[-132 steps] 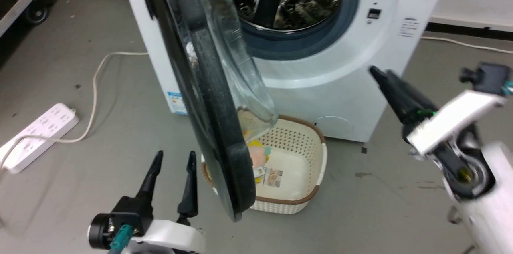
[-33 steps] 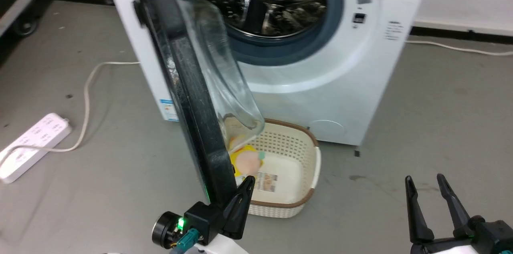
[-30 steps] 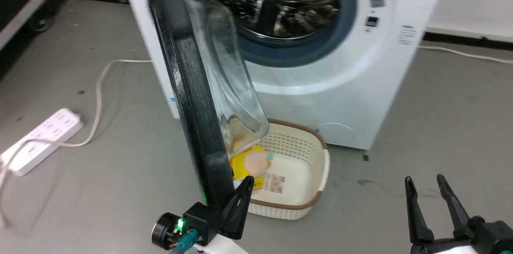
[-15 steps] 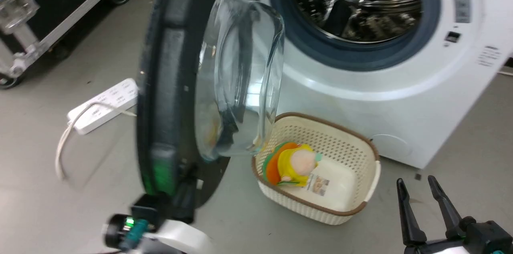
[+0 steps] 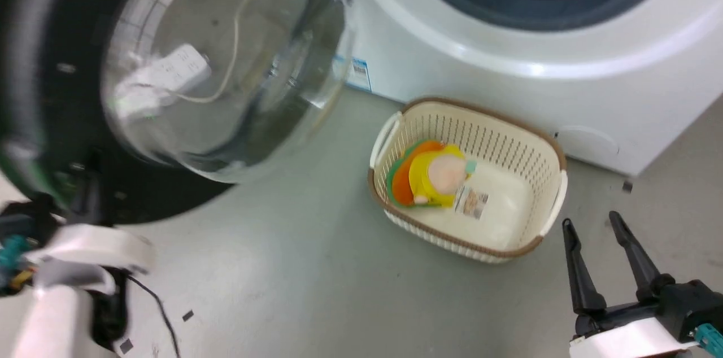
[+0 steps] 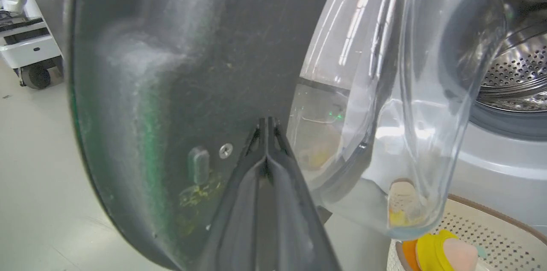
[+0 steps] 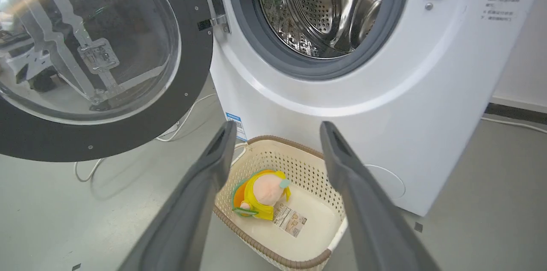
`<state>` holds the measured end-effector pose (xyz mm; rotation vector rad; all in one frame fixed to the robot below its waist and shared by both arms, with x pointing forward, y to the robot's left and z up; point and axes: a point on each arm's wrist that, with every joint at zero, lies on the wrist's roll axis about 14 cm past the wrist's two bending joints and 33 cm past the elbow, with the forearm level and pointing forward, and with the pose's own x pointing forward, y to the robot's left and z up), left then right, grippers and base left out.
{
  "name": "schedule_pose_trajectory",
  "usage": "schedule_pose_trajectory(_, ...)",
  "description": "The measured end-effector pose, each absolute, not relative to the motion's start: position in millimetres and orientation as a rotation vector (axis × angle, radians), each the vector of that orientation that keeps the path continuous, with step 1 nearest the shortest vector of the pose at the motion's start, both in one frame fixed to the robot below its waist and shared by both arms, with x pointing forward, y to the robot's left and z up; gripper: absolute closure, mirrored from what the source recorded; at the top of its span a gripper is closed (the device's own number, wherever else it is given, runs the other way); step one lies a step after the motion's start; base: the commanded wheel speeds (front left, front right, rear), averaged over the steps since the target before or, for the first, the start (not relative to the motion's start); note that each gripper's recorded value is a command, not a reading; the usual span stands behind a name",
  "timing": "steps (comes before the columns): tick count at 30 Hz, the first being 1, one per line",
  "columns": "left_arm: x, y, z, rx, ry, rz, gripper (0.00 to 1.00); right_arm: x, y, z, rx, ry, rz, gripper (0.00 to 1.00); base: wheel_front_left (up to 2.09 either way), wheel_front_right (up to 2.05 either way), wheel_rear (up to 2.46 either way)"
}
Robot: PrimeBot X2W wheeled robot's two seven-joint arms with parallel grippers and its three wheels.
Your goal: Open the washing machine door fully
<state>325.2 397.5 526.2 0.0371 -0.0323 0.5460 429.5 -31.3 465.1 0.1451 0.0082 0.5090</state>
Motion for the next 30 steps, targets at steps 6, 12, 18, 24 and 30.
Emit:
schedule_pose_trajectory(6,338,443,531,0.081,-0.013,0.625,1.00,438,-41,442,0.136,0.055,0.491,0.00,0.00,0.00,0.00)
schedule_pose_trajectory(12,350,476,530,0.090,0.012,0.680,1.00,447,-54,432,0.111,0.067,0.473,0.00,0.00,0.00,0.00)
schedule_pose_trajectory(18,360,485,524,0.090,0.038,0.686,1.00,453,-72,432,0.089,0.059,0.431,0.00,0.00,0.00,0.00)
schedule_pose_trajectory(24,358,482,533,0.099,0.006,0.668,1.00,452,-80,448,0.078,0.021,0.408,0.00,0.00,0.00,0.00)
schedule_pose_trajectory(30,362,436,570,0.108,-0.154,0.537,1.00,448,-100,482,0.052,-0.063,0.322,0.00,0.00,0.00,0.00)
